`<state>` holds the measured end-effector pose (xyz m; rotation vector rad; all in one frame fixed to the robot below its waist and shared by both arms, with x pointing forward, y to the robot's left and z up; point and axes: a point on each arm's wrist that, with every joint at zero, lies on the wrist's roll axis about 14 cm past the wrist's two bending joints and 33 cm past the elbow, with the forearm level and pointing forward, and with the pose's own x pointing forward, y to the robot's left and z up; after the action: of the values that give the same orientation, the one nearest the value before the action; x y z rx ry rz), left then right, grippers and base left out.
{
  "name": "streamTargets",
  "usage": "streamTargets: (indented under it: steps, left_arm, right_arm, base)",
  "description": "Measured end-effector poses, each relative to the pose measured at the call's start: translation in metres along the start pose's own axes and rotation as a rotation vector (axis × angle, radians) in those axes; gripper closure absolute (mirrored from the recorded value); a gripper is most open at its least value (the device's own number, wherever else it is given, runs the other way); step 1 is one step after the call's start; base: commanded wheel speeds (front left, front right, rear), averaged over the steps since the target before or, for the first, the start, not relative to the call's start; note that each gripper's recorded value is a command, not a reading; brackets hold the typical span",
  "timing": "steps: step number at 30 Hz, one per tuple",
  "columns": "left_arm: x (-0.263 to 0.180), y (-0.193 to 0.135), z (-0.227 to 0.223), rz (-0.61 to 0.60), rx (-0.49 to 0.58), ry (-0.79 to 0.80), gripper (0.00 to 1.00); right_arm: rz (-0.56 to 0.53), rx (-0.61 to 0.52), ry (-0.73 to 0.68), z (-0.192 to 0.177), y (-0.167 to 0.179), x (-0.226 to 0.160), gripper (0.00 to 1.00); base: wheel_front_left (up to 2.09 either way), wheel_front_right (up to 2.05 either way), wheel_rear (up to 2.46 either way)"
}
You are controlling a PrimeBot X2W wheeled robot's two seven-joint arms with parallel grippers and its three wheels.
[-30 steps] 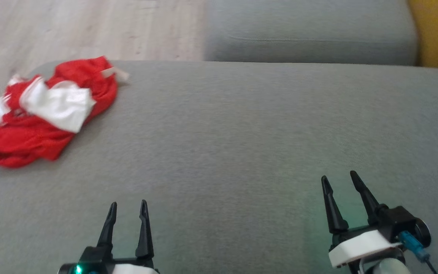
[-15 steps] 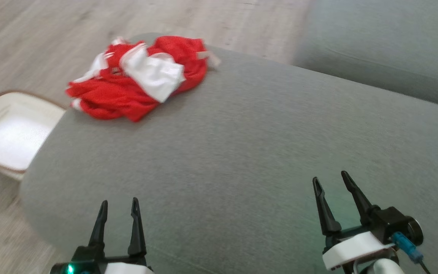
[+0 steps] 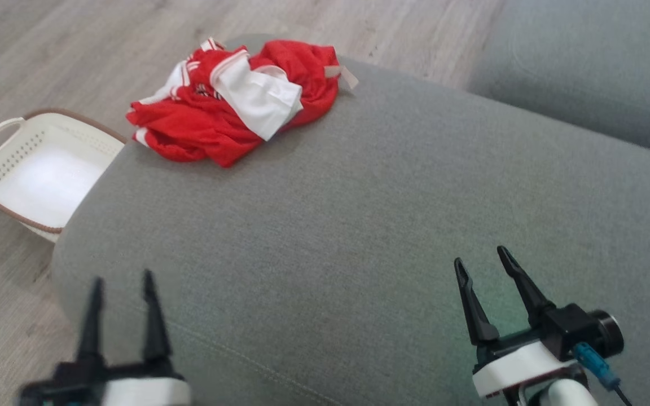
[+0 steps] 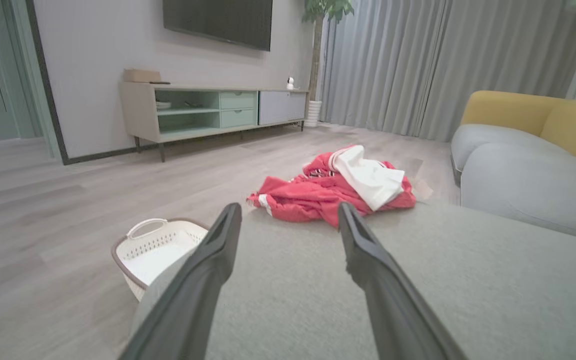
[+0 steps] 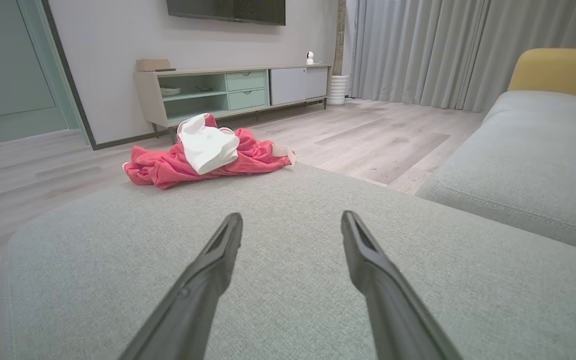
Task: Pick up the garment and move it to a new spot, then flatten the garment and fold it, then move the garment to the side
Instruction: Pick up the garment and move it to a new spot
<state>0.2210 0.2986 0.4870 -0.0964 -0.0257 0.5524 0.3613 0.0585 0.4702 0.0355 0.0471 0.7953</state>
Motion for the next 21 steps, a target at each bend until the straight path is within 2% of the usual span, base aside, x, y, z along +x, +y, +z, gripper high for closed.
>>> streamTargets:
  steps: [5,8,12,14,17,19,21]
  left_arm:
    - [0.027,0.017,0.047,0.029,0.081,-0.118,0.00]
    - [0.065,0.022,0.098,0.016,0.149,-0.232,0.00]
    - [0.124,0.007,0.171,-0.039,0.231,-0.381,0.00]
    - [0.153,-0.007,0.191,-0.078,0.274,-0.404,0.00]
    - [0.199,-0.027,0.196,-0.119,0.276,-0.364,0.00]
    - [0.227,-0.042,0.185,-0.148,0.318,-0.310,0.00]
    - [0.253,-0.056,0.165,-0.164,0.298,-0.239,0.00]
  right_arm:
    - [-0.018,-0.019,-0.010,-0.001,-0.012,0.004,0.00]
    - [-0.035,-0.031,-0.020,0.000,-0.022,0.010,0.00]
    - [-0.064,-0.059,-0.036,0.006,-0.042,0.025,0.00]
    - [-0.083,-0.070,-0.037,0.007,-0.053,0.030,0.00]
    - [-0.119,-0.081,-0.022,0.000,-0.071,0.035,0.00]
    - [-0.143,-0.080,-0.011,-0.006,-0.083,0.035,0.00]
    - [-0.170,-0.079,-0.007,-0.010,-0.095,0.036,0.00]
  base:
    - [0.00,0.00,0.00]
    - [0.00,0.00,0.00]
    - [0.00,0.00,0.00]
    - [0.00,0.00,0.00]
    - [0.00,0.00,0.00]
    - [0.00,0.00,0.00]
    - [0.00,0.00,0.00]
